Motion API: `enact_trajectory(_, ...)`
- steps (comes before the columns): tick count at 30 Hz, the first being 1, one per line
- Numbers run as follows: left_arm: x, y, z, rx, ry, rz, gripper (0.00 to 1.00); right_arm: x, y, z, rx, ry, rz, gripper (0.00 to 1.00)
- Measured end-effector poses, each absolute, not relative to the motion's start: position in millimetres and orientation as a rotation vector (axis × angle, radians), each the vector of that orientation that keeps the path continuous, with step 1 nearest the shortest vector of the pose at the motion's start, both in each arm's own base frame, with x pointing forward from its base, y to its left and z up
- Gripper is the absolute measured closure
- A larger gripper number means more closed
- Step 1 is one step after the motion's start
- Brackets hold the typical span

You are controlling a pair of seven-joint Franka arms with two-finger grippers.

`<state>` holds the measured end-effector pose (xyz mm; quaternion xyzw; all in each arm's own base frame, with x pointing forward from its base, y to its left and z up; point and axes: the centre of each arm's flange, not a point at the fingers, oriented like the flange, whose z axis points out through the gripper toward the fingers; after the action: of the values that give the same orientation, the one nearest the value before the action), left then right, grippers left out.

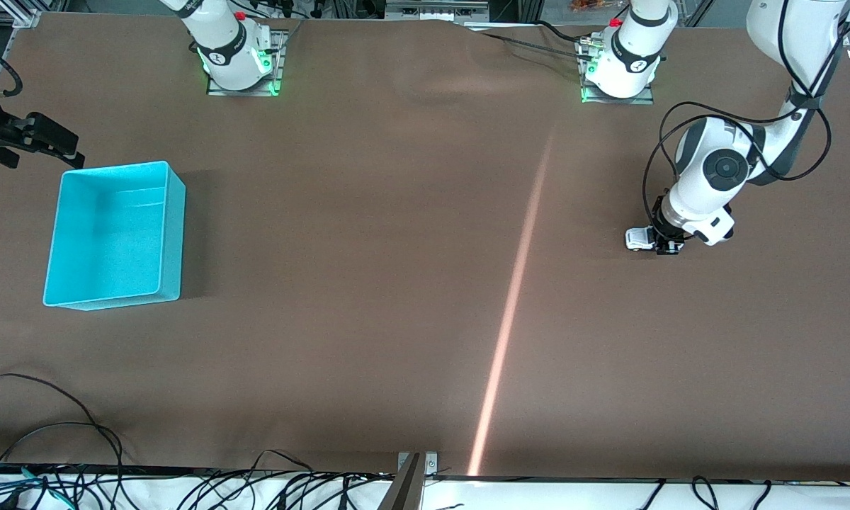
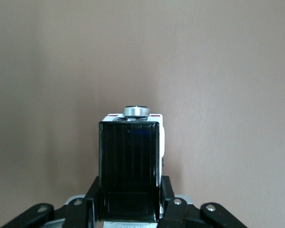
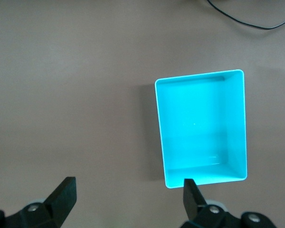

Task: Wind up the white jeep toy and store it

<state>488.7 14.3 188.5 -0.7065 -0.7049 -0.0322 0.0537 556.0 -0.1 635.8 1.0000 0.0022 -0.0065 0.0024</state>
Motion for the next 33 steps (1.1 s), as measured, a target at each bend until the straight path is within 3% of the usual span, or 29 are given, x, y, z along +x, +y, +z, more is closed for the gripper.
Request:
enact_trajectory(26,492.5,80.2,186.2,-2.126,-2.104,-0.175,0.49,556.1,-1.3,635.8,3.137,0.003,-0.02,0.0)
enact_trajectory(29,496.0,83.1,181.5,-2.13,-2.121,-0.175,0.41,556.0,-1.4,635.8,3.137,0.003,-0.02,0.0)
enact_trajectory(30,498.1,86.1,178.9,-2.128,-2.132,-0.175,0.33,556.1,-1.4,635.7,3.137,0.003,-0.021,0.0)
enact_trajectory(33,504.7,95.5,175.5,-2.119,-2.162,-0.18,0.22,556.1,-1.4,635.6,3.137,0.003,-0.021,0.0)
